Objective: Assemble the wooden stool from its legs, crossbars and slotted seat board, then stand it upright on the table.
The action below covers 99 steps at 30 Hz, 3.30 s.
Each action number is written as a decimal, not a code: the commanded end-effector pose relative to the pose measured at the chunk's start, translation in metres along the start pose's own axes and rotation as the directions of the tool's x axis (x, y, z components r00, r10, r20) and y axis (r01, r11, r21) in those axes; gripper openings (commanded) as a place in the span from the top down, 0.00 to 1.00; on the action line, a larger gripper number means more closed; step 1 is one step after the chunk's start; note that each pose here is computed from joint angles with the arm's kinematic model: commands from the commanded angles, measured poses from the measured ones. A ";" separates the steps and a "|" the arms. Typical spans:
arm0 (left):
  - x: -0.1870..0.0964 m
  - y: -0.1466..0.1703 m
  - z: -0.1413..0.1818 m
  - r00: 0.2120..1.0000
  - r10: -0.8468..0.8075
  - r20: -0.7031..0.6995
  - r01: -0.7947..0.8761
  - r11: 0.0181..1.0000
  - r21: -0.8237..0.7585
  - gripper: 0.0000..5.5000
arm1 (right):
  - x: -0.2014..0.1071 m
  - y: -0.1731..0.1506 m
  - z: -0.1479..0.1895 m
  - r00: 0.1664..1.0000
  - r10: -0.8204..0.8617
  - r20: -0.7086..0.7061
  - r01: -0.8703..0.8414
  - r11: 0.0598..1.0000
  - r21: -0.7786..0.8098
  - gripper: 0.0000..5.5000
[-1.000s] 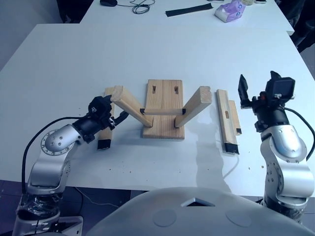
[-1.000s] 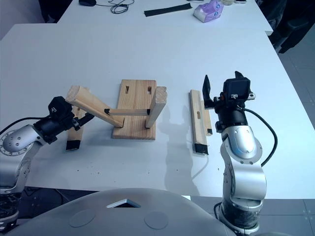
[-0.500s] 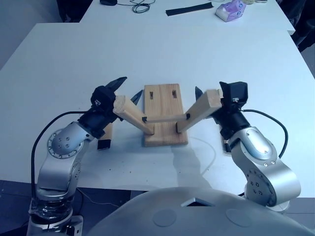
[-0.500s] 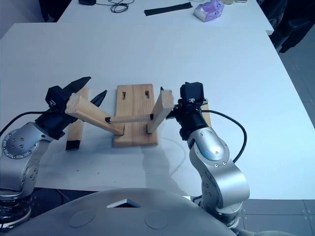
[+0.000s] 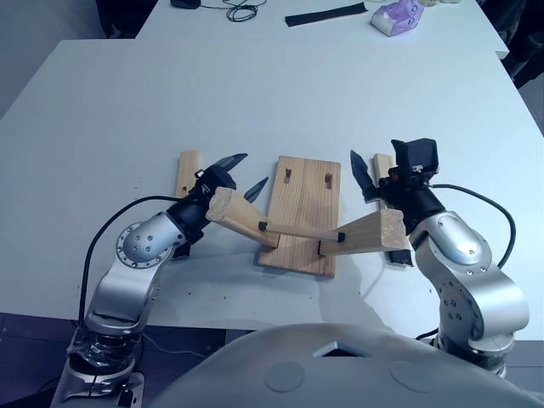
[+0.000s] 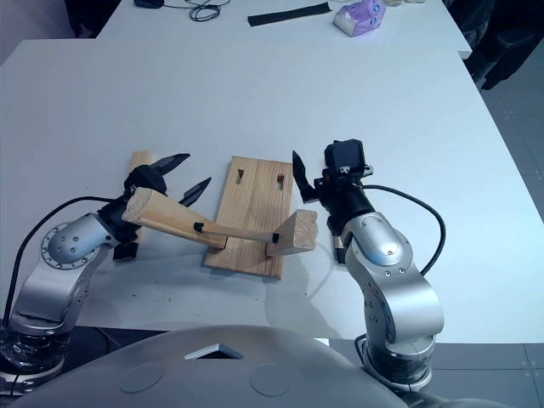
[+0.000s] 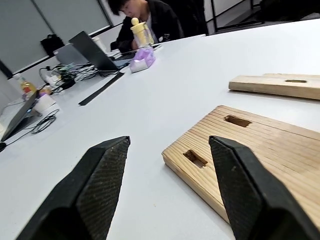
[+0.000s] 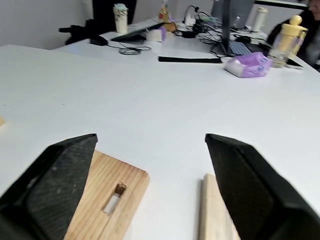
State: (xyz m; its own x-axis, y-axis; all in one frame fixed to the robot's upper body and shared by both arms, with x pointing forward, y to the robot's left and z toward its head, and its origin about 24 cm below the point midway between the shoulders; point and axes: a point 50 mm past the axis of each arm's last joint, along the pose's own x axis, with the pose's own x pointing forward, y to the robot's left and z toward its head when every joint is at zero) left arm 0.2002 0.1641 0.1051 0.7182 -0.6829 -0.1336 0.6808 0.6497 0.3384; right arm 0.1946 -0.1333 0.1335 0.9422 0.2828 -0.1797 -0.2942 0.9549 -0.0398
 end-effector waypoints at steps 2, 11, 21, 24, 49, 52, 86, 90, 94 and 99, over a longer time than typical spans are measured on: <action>0.021 0.019 -0.004 0.998 -0.053 0.041 0.049 0.994 0.097 0.47 | -0.006 -0.017 -0.001 0.989 0.141 -0.032 -0.143 0.985 -0.094 0.27; 0.079 0.046 0.002 0.962 -0.236 0.134 0.180 0.925 0.334 0.47 | -0.039 -0.058 -0.013 0.827 0.401 -0.393 -0.525 0.802 -0.286 0.27; 0.109 0.021 -0.009 0.858 -0.506 0.086 0.406 0.772 0.489 0.47 | -0.052 -0.025 -0.020 0.556 0.680 -0.478 -0.815 0.559 -0.153 0.27; 0.110 0.013 -0.018 0.840 -0.538 0.071 0.443 0.755 0.483 0.47 | -0.052 -0.012 -0.030 0.534 0.705 -0.466 -0.827 0.551 -0.114 0.27; 0.041 -0.002 -0.077 0.870 -0.491 -0.049 0.477 0.811 0.339 0.47 | 0.011 -0.017 -0.049 0.931 0.259 -0.259 -0.317 0.923 -0.216 0.27; 0.051 0.000 -0.064 0.871 -0.491 -0.013 0.466 0.819 0.334 0.47 | 0.030 -0.024 -0.054 0.955 0.189 -0.228 -0.243 0.940 -0.239 0.27; 0.087 0.071 -0.093 0.947 -0.183 -0.265 0.302 0.789 0.534 0.47 | -0.011 -0.005 -0.043 0.750 0.549 -0.368 -0.658 0.670 -0.343 0.27; 0.063 0.066 -0.110 0.924 -0.223 -0.310 0.360 0.780 0.512 0.47 | -0.013 0.007 -0.046 0.723 0.578 -0.379 -0.689 0.643 -0.334 0.27; 0.044 0.058 -0.113 0.902 -0.314 -0.297 0.427 0.753 0.501 0.47 | -0.014 0.005 -0.053 0.741 0.540 -0.400 -0.668 0.658 -0.349 0.27; 0.029 0.043 -0.103 0.863 -0.458 -0.211 0.500 0.721 0.479 0.47 | -0.015 -0.004 -0.060 0.773 0.478 -0.417 -0.624 0.695 -0.358 0.27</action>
State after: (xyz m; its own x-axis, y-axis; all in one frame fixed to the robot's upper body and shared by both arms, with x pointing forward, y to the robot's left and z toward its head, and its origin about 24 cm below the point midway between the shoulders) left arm 0.2951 0.2063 0.0471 0.4985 -0.8041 -0.3240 0.6527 0.1021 0.7507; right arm 0.1715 -0.1421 0.0803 0.4982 0.6632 -0.5586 -0.8640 0.4340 -0.2554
